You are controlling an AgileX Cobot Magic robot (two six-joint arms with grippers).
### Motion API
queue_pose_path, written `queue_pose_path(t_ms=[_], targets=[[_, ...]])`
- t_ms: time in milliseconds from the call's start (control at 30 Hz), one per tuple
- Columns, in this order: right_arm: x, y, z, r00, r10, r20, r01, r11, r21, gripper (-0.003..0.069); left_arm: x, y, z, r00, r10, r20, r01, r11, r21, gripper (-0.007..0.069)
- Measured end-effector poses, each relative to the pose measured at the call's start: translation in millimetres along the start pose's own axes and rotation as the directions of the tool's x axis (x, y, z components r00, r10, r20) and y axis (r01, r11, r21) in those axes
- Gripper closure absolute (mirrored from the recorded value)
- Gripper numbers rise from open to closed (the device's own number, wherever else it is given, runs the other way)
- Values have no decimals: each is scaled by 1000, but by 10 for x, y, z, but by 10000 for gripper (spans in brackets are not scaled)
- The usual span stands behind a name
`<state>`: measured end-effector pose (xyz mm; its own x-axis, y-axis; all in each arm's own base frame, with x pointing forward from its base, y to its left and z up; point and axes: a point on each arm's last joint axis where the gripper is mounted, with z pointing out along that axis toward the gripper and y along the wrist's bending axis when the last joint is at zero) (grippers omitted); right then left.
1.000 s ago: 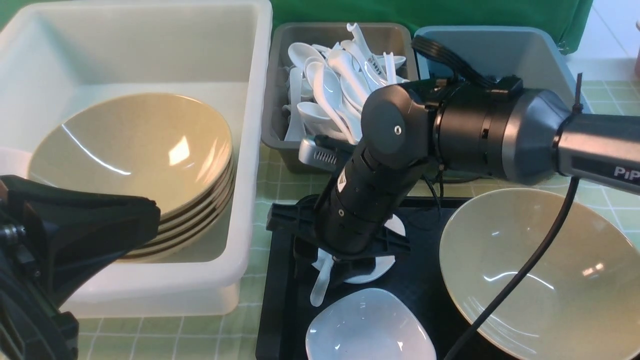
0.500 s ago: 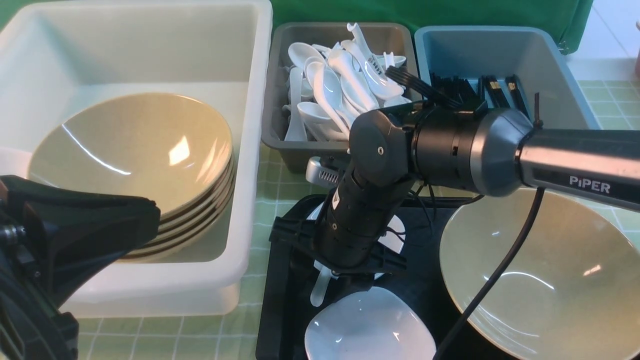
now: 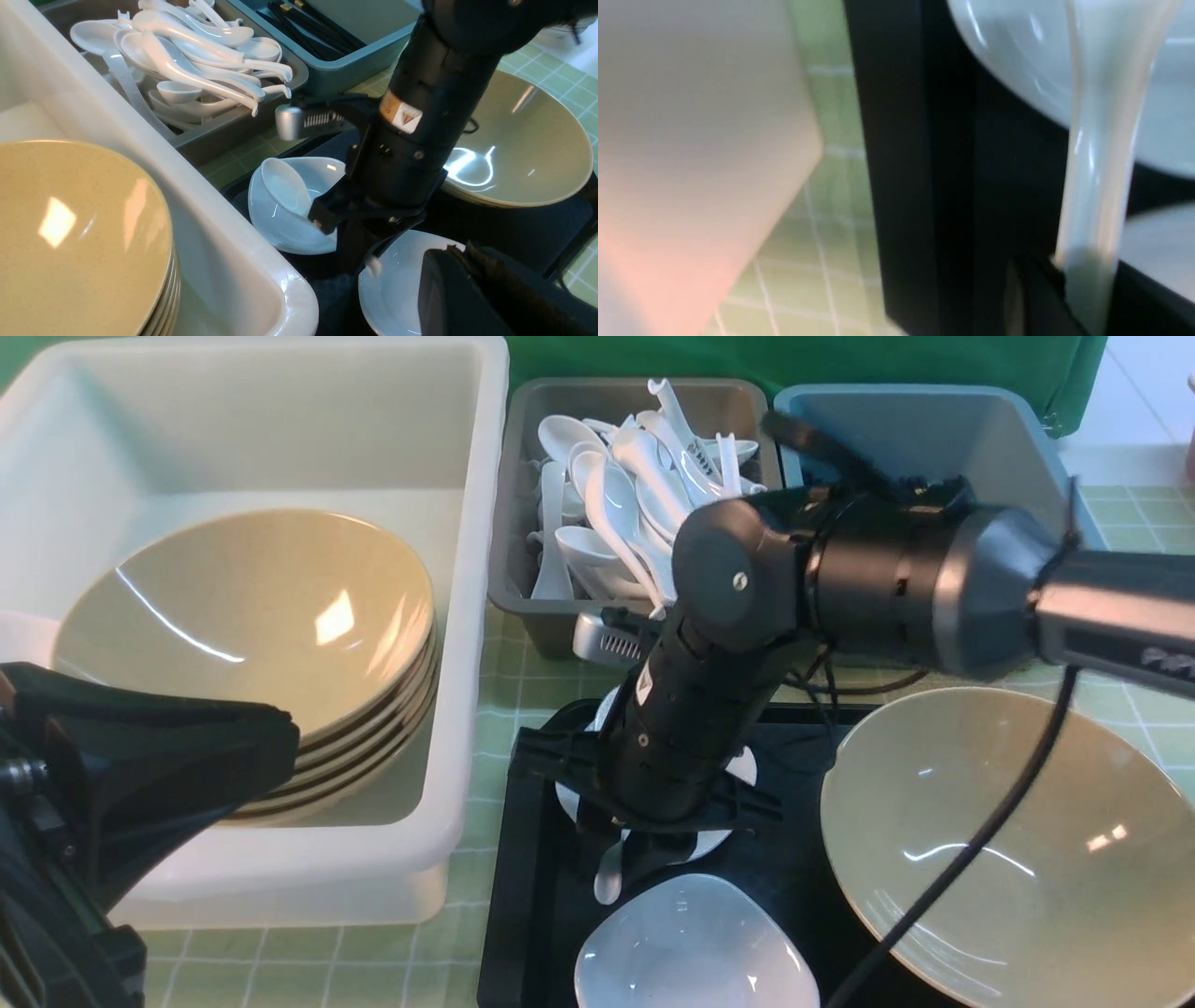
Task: On green table put chopsticks spoon bowls plates into blue grey white boxes.
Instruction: 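Reach down and grasp the white spoon resting in the bowl with the right gripper, then place the white spoon into the bin of spoons with the right gripper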
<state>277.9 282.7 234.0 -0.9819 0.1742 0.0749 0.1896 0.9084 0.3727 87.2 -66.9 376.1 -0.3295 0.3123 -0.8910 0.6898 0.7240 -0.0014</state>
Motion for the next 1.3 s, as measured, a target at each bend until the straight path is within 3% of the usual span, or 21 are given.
queue_pose_path(t_ms=[200,300,567,733,933,1133,1200,1233,1300], targets=[[118,67,-481,984,-162,68,167,983,-76,517,0,0,0,1000,0,0,0,1000,0,626],[72,115,-783,954,-261,151,279,952,-121,517,0,0,0,1000,0,0,0,1000,0,626],[-796,-5,-1100,877,-348,332,398,912,-96,517,-17,10,0,1000,0,19,0,1000,-11,626],[-1422,-88,-904,834,-413,365,456,889,-37,517,-32,19,2,999,0,34,1,1000,-19,626],[-1729,-18,-719,799,-449,400,487,874,10,515,-34,18,2,999,-2,36,2,1000,-18,626],[-1785,-22,-754,778,-481,404,498,864,70,421,-27,13,2,999,-31,29,31,999,-12,626],[-1755,-5,-829,779,-490,391,505,860,72,330,-26,12,2,999,-34,28,34,999,-12,626],[-1752,-4,-835,780,-491,389,505,860,72,330,-25,12,2,999,-34,27,34,999,-11,626],[-1707,5,-910,786,-501,362,512,856,75,262,-25,12,2,999,-35,27,35,999,-11,626]])
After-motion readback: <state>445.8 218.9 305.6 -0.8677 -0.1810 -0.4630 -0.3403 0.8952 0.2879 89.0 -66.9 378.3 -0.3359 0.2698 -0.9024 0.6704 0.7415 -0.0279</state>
